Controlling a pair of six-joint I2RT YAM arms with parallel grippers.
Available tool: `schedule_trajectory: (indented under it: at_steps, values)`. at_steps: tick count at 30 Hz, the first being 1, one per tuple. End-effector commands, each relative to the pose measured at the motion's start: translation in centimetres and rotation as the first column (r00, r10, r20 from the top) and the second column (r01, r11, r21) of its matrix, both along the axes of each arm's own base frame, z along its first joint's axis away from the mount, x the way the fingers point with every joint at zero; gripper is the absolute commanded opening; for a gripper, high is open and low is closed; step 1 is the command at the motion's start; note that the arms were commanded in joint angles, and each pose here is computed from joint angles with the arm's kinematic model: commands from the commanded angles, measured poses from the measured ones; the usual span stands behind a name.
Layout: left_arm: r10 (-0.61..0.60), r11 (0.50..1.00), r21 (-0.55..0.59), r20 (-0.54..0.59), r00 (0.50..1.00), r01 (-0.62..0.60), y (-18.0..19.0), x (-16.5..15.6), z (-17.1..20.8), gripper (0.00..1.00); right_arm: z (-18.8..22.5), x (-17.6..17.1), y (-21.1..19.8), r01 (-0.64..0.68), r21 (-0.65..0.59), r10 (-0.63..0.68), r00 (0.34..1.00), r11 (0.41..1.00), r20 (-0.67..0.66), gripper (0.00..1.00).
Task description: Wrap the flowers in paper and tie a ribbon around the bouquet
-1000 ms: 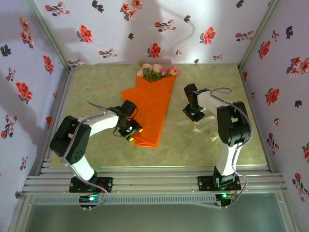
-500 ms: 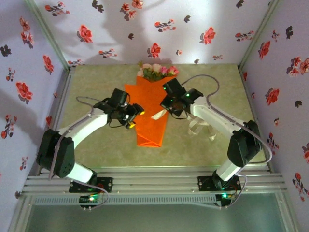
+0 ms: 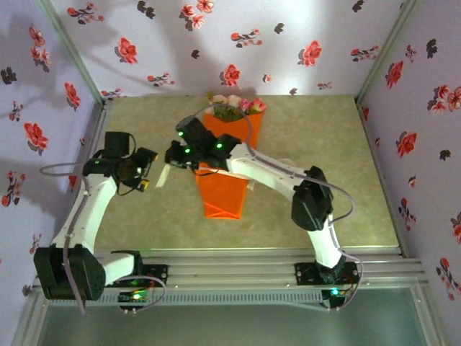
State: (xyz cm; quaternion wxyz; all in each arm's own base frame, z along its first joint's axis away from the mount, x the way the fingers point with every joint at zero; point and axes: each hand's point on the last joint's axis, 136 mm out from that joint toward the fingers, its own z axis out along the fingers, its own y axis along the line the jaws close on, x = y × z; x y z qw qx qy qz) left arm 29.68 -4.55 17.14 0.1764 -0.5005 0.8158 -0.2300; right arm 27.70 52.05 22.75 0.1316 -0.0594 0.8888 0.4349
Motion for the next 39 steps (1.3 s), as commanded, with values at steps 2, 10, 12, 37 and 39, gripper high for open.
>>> schedule_trajectory:
  at_steps: [2, 10, 12, 37, 39]
  values:
    - [0.049, 0.990, 0.137, -0.129, 0.990, -0.032, 3.6, -3.4, -0.7, 0.82, -4.1, -3.1, 1.8, -0.154, -0.071, 0.146, 0.984, 0.986, -0.100, 0.09]
    - [0.081, 0.986, 0.161, -0.200, 0.976, -0.049, 3.7, -5.5, -1.0, 0.82, -2.7, 1.3, -5.9, 0.055, -0.142, -0.063, 0.997, 0.988, -0.054, 0.58]
    - [0.058, 0.989, 0.143, -0.196, 0.979, -0.030, 2.4, -5.3, -1.1, 0.82, -2.9, 2.6, -9.4, 0.141, -0.190, -0.153, 0.987, 0.972, -0.048, 0.59]
    - [-0.025, 0.997, -0.070, -0.468, 0.884, -0.010, -25.4, 4.5, -11.8, 0.77, -12.9, 5.3, -38.9, 0.775, -0.386, -0.862, 0.399, 0.500, -0.313, 0.47]
    - [-0.019, 0.998, -0.064, -0.478, 0.878, -0.013, -25.5, 4.3, -12.2, 0.76, -13.6, 5.1, -37.3, 0.756, -0.387, -0.843, 0.412, 0.528, -0.346, 0.49]
